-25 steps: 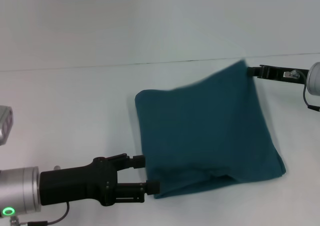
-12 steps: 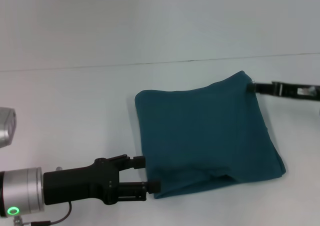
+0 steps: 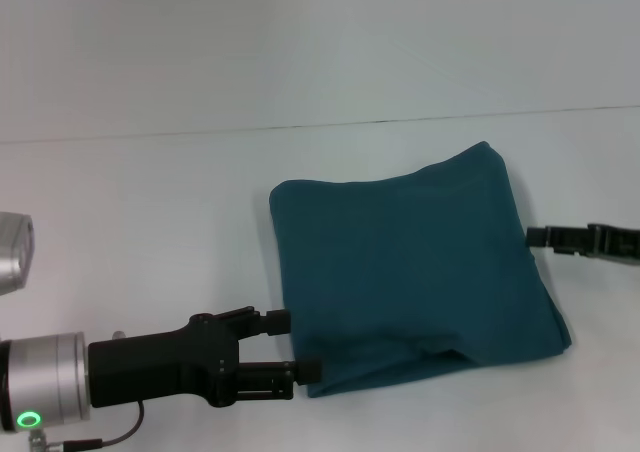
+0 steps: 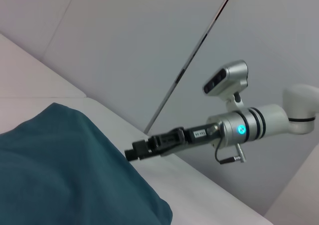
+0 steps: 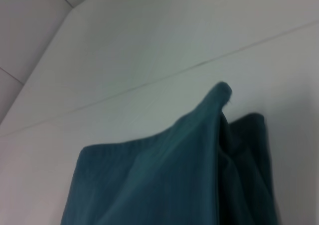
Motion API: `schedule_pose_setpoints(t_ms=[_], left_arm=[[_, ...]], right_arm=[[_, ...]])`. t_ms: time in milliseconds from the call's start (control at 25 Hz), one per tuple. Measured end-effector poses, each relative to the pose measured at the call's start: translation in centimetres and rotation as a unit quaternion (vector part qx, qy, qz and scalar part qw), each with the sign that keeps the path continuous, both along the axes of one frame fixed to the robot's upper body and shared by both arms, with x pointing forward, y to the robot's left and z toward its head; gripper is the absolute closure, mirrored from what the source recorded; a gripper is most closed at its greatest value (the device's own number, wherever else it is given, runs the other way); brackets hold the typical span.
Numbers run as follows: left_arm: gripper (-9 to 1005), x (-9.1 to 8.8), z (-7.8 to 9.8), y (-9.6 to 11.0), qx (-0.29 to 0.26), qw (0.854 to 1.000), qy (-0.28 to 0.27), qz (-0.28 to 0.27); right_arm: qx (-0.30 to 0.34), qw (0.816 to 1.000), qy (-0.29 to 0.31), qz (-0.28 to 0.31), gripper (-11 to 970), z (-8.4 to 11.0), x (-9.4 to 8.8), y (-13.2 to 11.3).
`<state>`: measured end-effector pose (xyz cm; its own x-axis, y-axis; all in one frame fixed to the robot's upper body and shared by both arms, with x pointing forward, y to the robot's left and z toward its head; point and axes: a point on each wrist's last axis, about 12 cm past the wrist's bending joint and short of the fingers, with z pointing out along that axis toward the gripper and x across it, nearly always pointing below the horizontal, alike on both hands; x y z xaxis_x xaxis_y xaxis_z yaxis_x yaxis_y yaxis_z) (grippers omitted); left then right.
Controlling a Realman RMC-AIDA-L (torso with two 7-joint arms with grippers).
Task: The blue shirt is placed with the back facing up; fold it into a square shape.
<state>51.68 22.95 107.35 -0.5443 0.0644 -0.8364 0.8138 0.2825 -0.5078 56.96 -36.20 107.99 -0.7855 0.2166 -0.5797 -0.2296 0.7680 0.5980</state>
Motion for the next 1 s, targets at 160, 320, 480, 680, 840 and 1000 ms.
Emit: schedule_pose_setpoints(t_ms=[160, 320, 480, 680, 840, 1000], left_arm=[[51, 0.0, 0.0, 0.0, 0.0, 1.0, -0.001, 0.0], [51, 0.0, 0.0, 0.0, 0.0, 1.0, -0.001, 0.0], [51, 0.0, 0.0, 0.0, 0.001, 1.0, 0.0, -0.001], [51, -0.1, -0.1, 0.0, 0.004, 1.0, 0.001, -0.002], [51, -0.1, -0.2, -0.1, 0.004, 1.0, 0.001, -0.002], [51, 0.0, -0.2, -0.1, 0.005, 1.0, 0.001, -0.001]], right_arm=[[0.002, 1.0, 0.014, 0.007, 258, -0.6, -0.5, 0.2], [0.006, 1.0, 0.02, 0.017, 260, -0.9, -0.6, 1.0], [0.012, 0.999, 0.024, 0.021, 265, -1.1, -0.5, 1.6], [0.013, 0.999, 0.03, 0.029, 271, -1.5, -0.5, 2.3], [0.009, 0.999, 0.027, 0.032, 440, -1.5, -0.5, 2.2], [0.017, 0.999, 0.015, 0.023, 622, -1.2, -0.7, 1.6]])
